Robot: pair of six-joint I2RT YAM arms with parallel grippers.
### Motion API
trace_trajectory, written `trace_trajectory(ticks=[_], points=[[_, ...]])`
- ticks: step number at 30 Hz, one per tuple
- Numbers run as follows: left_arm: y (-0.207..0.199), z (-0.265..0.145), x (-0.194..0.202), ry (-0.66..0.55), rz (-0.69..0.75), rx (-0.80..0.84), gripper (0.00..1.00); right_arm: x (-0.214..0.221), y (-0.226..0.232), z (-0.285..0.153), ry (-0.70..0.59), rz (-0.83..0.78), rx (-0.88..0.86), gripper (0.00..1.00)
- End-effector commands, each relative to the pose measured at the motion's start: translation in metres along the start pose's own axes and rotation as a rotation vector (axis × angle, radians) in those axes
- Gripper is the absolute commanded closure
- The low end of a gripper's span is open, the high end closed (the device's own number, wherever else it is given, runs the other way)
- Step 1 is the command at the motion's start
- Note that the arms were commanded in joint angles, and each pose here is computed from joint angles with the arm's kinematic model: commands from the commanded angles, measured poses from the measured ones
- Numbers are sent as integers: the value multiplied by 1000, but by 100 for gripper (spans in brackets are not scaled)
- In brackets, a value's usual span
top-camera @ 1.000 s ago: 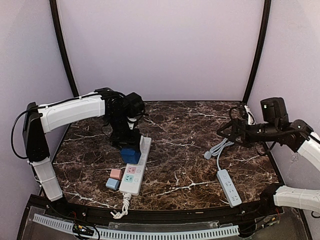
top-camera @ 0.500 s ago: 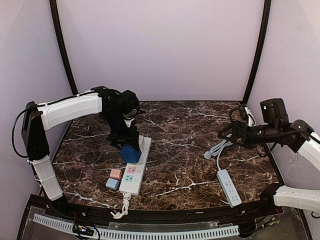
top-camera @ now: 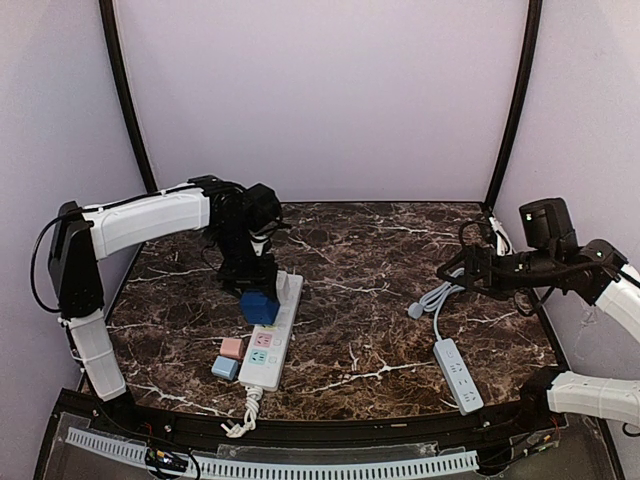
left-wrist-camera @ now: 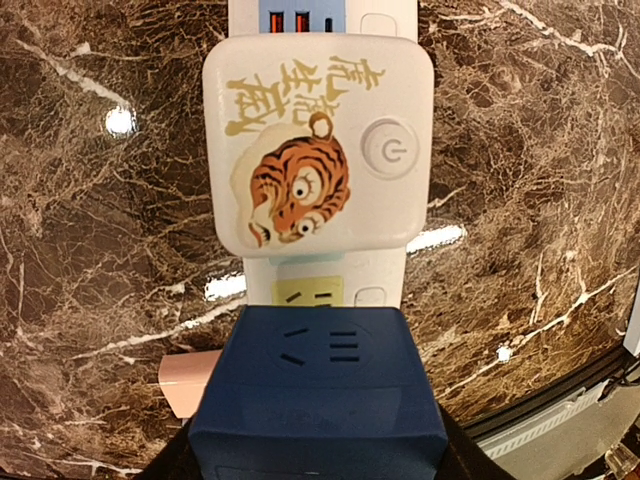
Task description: Insert the plug
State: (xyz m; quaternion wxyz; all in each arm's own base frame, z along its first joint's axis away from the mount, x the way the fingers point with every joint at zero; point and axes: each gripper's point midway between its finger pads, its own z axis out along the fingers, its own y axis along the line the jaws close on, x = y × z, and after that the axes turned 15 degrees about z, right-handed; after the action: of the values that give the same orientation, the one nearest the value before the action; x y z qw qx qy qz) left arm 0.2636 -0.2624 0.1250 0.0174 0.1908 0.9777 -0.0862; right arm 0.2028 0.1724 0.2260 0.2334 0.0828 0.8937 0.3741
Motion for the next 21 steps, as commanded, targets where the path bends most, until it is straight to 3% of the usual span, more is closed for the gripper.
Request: trace_trajectory(ticks=[1,21], points=[[5,5,-4,-8,-5,-29,99,-5,5,-8,-25,-16,-6,1],[10,22,6,43,-8,-47,99,-2,1,-7,-21,18,-1,1]])
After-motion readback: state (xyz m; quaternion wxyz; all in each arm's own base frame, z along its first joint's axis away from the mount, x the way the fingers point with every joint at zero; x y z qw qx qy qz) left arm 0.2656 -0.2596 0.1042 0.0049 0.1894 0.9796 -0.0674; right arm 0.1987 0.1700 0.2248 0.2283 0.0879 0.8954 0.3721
